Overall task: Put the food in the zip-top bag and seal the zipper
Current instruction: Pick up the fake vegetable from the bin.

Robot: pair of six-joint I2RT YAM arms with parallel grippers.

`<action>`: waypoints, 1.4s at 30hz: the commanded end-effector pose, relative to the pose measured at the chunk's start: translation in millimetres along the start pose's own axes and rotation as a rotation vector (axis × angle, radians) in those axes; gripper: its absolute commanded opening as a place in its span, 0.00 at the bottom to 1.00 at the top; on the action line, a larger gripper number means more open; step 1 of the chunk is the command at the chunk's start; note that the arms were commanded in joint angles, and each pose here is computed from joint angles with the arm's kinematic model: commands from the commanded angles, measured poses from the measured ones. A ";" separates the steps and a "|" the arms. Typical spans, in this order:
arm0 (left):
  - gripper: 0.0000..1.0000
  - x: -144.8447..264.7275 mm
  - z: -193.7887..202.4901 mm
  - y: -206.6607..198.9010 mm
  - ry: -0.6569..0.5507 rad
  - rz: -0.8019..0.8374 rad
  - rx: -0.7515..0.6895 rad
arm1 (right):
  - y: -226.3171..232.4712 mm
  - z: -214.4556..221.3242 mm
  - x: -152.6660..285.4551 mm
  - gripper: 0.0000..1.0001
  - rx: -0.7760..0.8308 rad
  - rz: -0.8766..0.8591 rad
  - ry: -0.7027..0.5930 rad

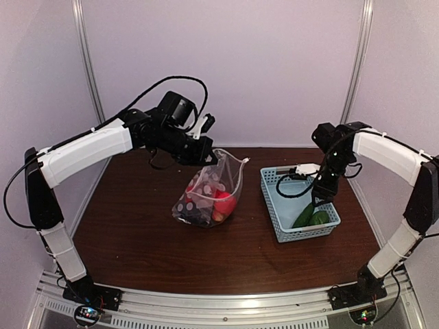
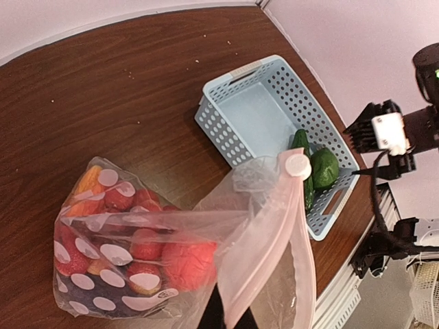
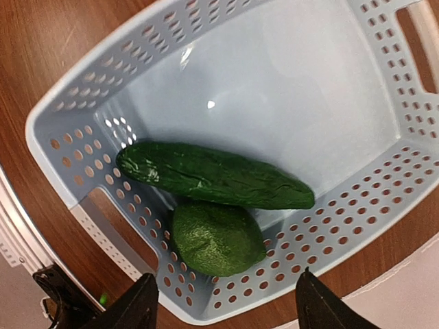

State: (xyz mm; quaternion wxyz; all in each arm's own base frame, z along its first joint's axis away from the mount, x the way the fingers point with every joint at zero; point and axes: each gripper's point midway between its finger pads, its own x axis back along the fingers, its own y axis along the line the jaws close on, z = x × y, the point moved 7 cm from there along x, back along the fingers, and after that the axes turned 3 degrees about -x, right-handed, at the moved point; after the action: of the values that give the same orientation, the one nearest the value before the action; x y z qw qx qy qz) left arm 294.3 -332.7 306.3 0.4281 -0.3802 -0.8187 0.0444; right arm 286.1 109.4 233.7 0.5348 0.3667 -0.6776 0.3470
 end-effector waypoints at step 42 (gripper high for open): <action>0.00 -3.5 -13.4 3.5 -0.052 0.025 0.007 | 4.6 -33.9 9.2 0.14 0.575 0.083 -0.136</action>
State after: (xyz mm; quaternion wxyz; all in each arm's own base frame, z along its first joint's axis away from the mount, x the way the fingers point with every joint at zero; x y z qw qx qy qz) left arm 300.5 -333.0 302.4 0.4273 -0.3784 -0.8195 0.0512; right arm 308.3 142.0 216.2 0.3677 0.4974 -0.5738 0.5368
